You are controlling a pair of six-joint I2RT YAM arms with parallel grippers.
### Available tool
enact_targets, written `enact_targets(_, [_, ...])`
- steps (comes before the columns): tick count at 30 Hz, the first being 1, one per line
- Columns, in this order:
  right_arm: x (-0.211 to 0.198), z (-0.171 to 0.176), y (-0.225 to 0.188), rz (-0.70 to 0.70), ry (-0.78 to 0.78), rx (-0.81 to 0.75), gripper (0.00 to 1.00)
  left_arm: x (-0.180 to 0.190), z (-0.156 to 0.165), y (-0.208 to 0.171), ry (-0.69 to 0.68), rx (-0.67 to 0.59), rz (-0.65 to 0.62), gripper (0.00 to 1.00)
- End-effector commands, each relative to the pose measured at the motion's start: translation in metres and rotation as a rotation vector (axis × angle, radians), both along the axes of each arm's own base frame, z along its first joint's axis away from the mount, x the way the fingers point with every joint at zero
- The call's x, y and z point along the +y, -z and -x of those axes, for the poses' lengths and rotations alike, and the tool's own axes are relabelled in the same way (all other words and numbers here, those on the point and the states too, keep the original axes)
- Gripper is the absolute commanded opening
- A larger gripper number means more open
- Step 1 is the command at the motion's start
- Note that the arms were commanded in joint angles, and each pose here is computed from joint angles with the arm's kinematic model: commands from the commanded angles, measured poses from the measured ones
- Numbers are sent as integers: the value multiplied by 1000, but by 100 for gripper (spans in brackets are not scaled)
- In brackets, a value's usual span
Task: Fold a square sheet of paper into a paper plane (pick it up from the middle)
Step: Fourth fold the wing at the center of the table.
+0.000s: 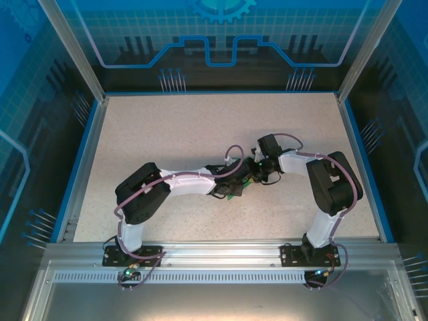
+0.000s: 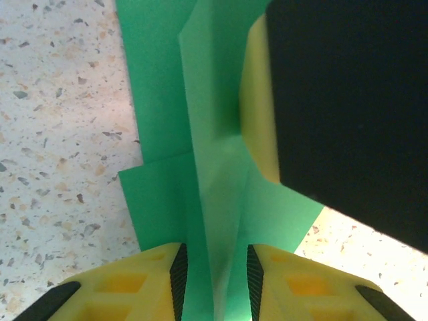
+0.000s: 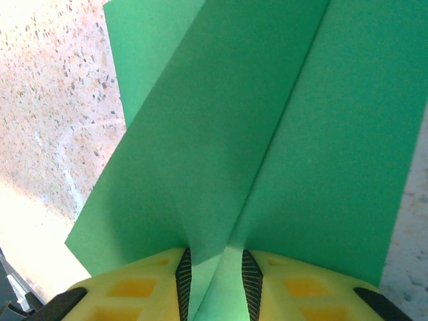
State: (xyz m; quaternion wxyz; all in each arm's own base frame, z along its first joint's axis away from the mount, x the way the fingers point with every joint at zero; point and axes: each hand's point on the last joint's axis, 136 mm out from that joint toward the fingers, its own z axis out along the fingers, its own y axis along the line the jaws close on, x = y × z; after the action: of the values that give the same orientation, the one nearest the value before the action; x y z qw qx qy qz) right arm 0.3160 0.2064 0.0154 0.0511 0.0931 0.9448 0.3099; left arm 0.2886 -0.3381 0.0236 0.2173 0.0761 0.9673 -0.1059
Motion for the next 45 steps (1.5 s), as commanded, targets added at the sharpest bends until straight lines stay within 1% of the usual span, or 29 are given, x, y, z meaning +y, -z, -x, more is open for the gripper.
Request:
enact_targets(1, [-8,7,20,64,18,56,30,6,-1,5,11,-9,-72,33])
enact_targets(6, [-9,7,19,61,25,58,30,7,0,10,11,-7,-103,33])
enact_targets(12, [-10,7,20,59,31,63,30,10,-1,10,1,-16,-122,28])
enact_targets(20, [-13,7,20,53,38,64,30,7,-1,2,-5,-24,-94,20])
enact_targets(27, [-10,3,11,0,35,40,31,6,0,-3,-20,-5,-42,12])
enact_targets(31, [-8,-6,-9,-47,31,-19,33,3,0,-7,-25,21,31,7])
enact_targets(33, [-11,-1,-11,-58,26,-28,35,1,1,-10,-32,45,87,6])
enact_targets(37, [-11,-2,-20,-77,6,-64,38,-4,2,-17,-43,90,229,5])
enact_targets(41, [-11,-1,-18,-81,-12,-66,39,-10,0,-19,-56,141,379,5])
enact_targets(45, [-6,-1,-21,-105,-31,-75,39,-12,0,-13,-71,189,461,6])
